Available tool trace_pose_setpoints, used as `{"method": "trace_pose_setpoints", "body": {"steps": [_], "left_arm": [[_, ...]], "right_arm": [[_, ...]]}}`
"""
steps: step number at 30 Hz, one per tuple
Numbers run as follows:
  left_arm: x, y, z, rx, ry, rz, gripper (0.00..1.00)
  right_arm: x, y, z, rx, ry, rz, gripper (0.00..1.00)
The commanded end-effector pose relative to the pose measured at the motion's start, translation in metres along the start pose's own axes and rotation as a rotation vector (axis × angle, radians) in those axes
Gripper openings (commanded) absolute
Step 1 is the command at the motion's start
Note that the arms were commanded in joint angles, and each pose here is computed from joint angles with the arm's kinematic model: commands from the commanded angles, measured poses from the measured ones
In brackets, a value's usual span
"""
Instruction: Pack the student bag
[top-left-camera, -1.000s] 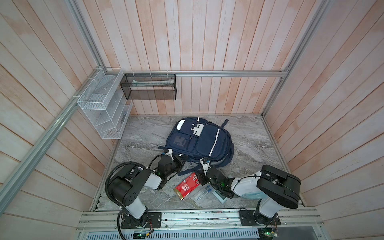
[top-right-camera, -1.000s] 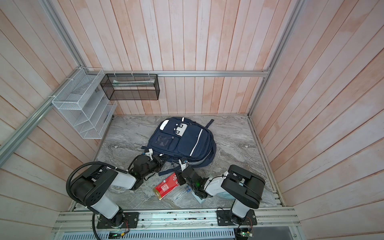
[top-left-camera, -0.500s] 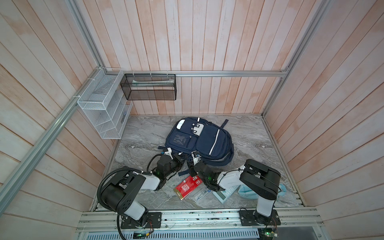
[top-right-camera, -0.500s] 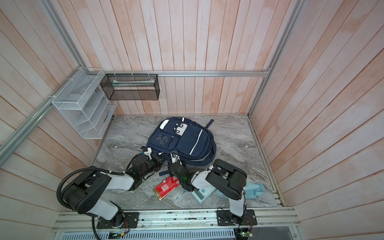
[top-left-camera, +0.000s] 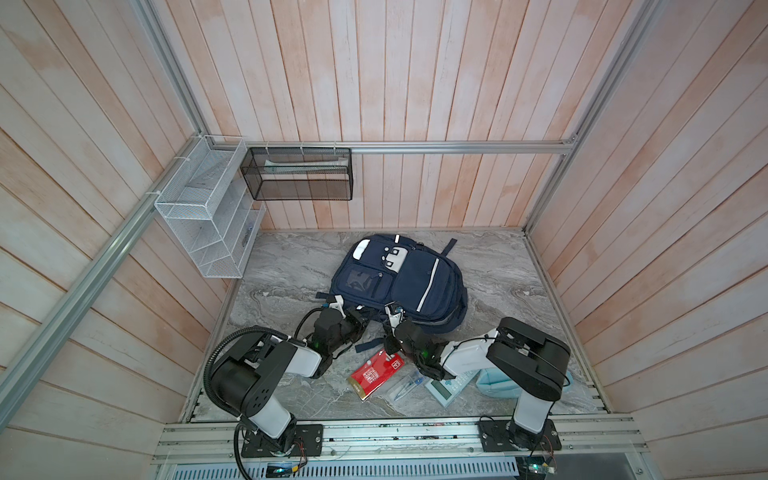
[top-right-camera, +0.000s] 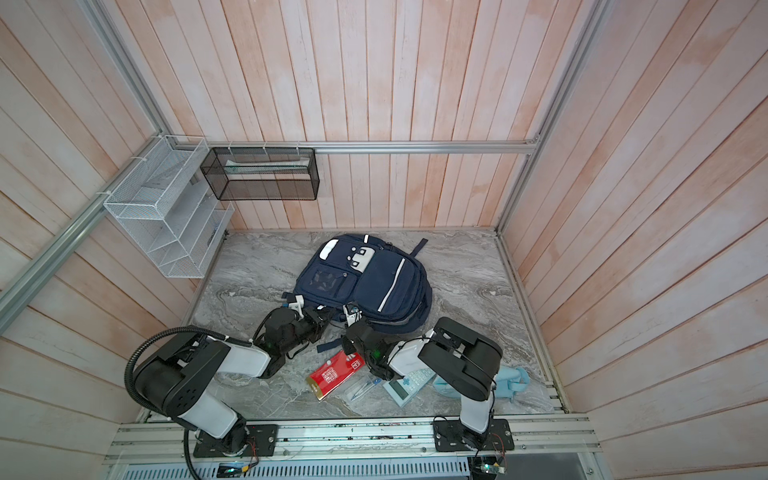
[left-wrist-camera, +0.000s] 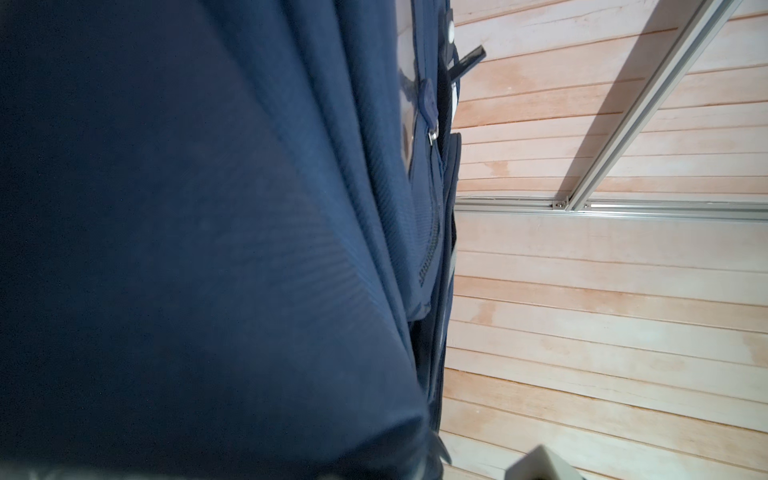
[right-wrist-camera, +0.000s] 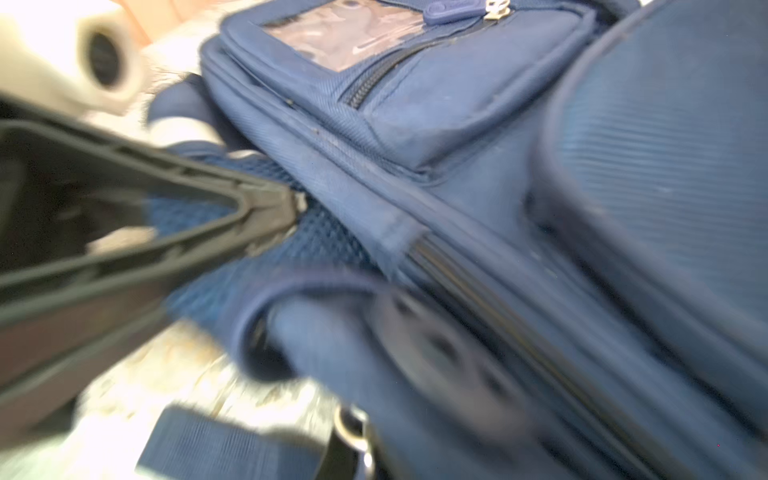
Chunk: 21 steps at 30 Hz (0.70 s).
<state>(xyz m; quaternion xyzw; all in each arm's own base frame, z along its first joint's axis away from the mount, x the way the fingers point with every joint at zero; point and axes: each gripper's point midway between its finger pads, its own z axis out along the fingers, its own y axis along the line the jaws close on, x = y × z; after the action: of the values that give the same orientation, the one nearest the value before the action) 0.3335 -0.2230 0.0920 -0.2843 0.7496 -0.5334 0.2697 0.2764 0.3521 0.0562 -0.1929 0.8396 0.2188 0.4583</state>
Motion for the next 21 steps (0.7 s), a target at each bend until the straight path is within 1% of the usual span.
{"method": "trace_pose_setpoints", "body": {"steps": [1, 6, 9, 13, 16, 19, 21], "left_arm": [[-0.031, -0.024, 0.004, 0.089, -0.082, 0.042, 0.00], [-0.041, -0.024, 0.007, 0.102, -0.087, 0.029, 0.00], [-0.043, -0.028, 0.007, 0.118, -0.090, 0.034, 0.00], [-0.051, -0.019, 0.004, 0.089, -0.108, 0.038, 0.00], [-0.061, -0.014, -0.001, 0.080, -0.127, 0.055, 0.00], [-0.068, -0.014, -0.002, 0.067, -0.130, 0.075, 0.00], [-0.069, -0.015, 0.001, 0.070, -0.112, 0.089, 0.00]], "right_arm": [[0.017, -0.006, -0.015, -0.067, 0.082, 0.058, 0.00], [0.033, -0.016, -0.035, -0.118, 0.148, 0.131, 0.00], [0.038, -0.027, -0.043, -0.113, 0.160, 0.138, 0.00], [0.042, -0.039, -0.055, -0.138, 0.181, 0.166, 0.00], [0.047, -0.060, -0.064, -0.119, 0.216, 0.194, 0.00], [0.048, -0.085, -0.072, -0.066, 0.233, 0.226, 0.00], [0.046, -0.102, -0.077, -0.019, 0.244, 0.251, 0.00]]}}
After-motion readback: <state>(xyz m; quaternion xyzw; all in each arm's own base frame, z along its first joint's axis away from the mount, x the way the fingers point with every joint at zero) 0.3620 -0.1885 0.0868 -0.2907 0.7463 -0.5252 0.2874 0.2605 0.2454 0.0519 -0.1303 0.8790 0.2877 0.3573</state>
